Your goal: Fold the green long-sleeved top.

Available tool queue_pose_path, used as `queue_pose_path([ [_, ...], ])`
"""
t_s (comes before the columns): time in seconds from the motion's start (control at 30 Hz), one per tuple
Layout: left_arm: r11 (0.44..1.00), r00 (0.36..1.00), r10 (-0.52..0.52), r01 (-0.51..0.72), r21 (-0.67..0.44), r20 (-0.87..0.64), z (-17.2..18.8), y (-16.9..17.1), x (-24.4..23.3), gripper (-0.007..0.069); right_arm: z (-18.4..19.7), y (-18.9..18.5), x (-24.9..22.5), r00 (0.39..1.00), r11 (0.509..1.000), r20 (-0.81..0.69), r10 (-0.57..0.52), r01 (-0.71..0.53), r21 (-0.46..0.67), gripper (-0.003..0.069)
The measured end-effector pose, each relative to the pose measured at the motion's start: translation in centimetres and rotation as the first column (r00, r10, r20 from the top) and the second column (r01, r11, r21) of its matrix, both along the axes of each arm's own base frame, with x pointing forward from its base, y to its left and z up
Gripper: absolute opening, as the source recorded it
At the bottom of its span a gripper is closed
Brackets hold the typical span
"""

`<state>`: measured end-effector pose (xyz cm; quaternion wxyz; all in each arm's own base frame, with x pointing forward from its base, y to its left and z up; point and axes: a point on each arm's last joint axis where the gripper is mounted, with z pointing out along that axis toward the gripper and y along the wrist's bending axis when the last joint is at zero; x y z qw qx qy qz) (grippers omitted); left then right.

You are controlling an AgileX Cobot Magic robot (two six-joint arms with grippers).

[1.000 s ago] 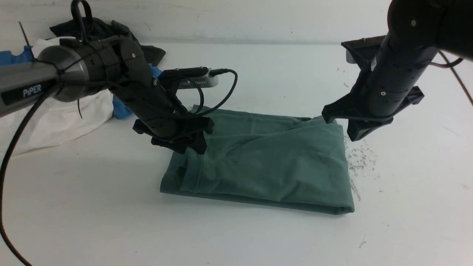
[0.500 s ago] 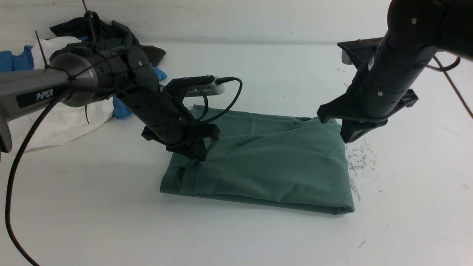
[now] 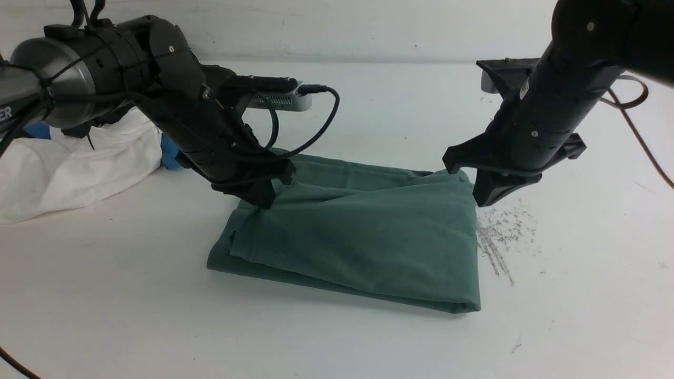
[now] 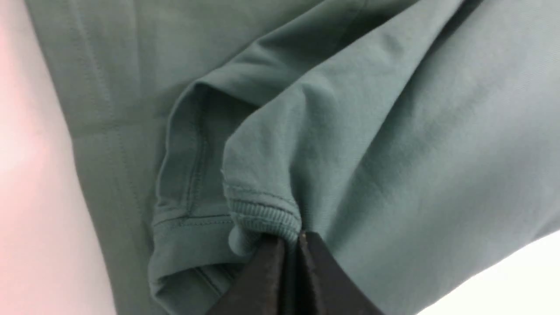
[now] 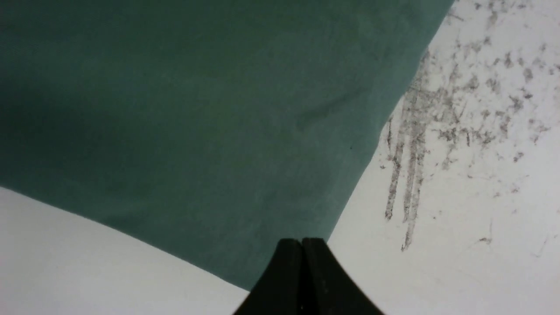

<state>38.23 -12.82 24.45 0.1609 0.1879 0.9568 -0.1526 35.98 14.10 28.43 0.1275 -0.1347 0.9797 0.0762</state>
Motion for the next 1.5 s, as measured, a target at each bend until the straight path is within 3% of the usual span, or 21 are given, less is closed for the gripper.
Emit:
queue_pose_path([
  [0.13, 0.999, 1.0, -0.008, 0.008, 0.031, 0.014, -0.1, 0.2, 0.1, 0.0021, -0.2, 0.5, -0.2, 1.0, 1.0, -0.007, 0.014, -0.014, -0.002, -0.0015],
  [0.3, 0.997, 0.999, -0.001, -0.003, 0.077, 0.049, -0.1, 0.6, 0.4, 0.013, -0.6, 2.0, -1.0, 0.996, 0.996, -0.014, 0.083, -0.083, -0.011, -0.0015],
  [0.43, 0.979, 0.993, 0.068, -0.085, 0.186, 0.095, -0.2, 1.8, 0.9, 0.0255, -0.7, 3.0, -1.5, 0.993, 0.993, -0.015, 0.12, -0.12, -0.011, -0.0015],
  [0.53, 0.957, 0.983, 0.151, -0.171, 0.234, 0.101, -0.3, 2.5, 1.0, 0.0281, -0.7, 3.2, -1.6, 0.992, 0.992, -0.016, 0.126, -0.127, -0.01, -0.0015],
  [0.63, 0.942, 0.976, 0.208, -0.219, 0.254, 0.068, -0.2, 2.8, 0.6, 0.0252, -0.7, 3.4, -1.7, 0.993, 0.994, -0.021, 0.114, -0.114, -0.001, -0.0015],
  [0.67, 0.945, 0.976, 0.215, -0.216, 0.246, 0.029, 0.1, 2.6, 0.1, 0.0181, -0.7, 3.5, -1.7, 0.996, 0.996, -0.03, 0.088, -0.088, 0.009, -0.0015],
  [0.83, 0.976, 0.992, 0.117, -0.108, 0.189, -0.039, 0.5, 0.7, -1.1, 0.0017, -1.7, 3.7, -1.4, 0.996, 0.998, -0.061, 0.066, -0.065, 0.01, -0.0015],
  [1.1, 0.99, 0.997, 0.013, -0.003, 0.138, -0.073, -1.2, -2.1, -1.2, -0.0004, -5.1, 5.2, -0.9, 0.989, 0.996, -0.129, 0.074, -0.08, -0.043, -0.0015],
  [1.33, 0.974, 0.987, 0.038, -0.002, 0.229, -0.155, -6.7, -1.5, 0.4, -0.0004, -8.9, 5.4, 0.0, 0.982, 0.99, -0.188, 0.037, -0.062, -0.126, -0.0015],
  [1.5, 0.971, 0.985, 0.073, -0.034, 0.237, -0.156, -7.2, -1.4, 0.6, -0.0004, -11.1, 5.4, 0.4, 0.976, 0.984, -0.217, 0.02, -0.058, -0.169, -0.0015],
])
